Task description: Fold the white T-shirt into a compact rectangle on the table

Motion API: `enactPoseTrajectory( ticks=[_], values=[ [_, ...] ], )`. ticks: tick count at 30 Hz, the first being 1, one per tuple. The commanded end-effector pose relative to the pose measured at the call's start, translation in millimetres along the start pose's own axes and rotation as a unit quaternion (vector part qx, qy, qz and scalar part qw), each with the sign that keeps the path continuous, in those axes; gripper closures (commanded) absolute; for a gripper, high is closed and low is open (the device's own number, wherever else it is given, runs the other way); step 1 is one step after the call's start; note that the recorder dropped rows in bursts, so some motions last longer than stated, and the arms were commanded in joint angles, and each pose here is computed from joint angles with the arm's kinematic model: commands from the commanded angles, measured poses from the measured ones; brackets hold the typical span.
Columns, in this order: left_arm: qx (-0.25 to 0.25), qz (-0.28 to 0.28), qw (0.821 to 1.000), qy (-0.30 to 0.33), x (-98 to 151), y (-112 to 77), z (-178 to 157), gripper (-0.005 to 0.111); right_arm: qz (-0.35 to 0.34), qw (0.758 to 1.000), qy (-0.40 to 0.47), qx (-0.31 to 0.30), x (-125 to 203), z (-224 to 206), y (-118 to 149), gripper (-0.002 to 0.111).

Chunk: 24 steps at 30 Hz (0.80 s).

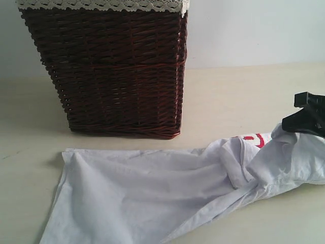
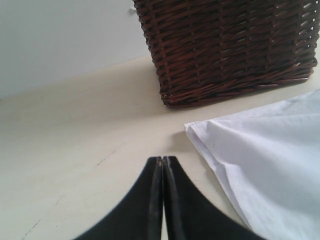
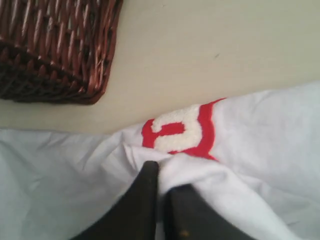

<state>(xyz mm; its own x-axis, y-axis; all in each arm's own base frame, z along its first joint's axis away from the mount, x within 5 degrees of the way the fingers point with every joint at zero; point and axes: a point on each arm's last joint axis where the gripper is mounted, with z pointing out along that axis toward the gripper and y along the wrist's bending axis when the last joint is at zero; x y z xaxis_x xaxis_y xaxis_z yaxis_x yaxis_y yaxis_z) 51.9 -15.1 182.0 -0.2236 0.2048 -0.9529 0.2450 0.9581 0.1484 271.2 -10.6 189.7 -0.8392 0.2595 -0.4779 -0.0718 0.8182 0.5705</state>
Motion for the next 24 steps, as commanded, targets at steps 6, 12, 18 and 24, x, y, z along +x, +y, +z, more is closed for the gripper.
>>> enactPoseTrajectory(
  ticks=[6, 12, 18, 24],
  values=[
    [-0.002, -0.003, 1.0, -0.004, 0.1, 0.1, -0.2, 0.104, 0.032, 0.986, -0.099, 0.129, -17.3, -7.2, -23.2, 0.058],
    [-0.002, -0.003, 1.0, -0.004, 0.1, 0.1, -0.2, 0.104, -0.06, 0.998, -0.005, 0.004, -1.2, -6.1, 2.7, 0.063],
    [-0.002, -0.003, 1.0, -0.004, 0.1, 0.1, -0.2, 0.104, -0.251, 0.94, 0.218, -0.07, 40.5, -19.2, 9.1, 0.086],
    [-0.002, -0.003, 1.0, -0.004, 0.1, 0.1, -0.2, 0.104, -0.433, 0.84, 0.328, -0.019, 52.2, -25.4, -19.1, 0.063]
  ],
)
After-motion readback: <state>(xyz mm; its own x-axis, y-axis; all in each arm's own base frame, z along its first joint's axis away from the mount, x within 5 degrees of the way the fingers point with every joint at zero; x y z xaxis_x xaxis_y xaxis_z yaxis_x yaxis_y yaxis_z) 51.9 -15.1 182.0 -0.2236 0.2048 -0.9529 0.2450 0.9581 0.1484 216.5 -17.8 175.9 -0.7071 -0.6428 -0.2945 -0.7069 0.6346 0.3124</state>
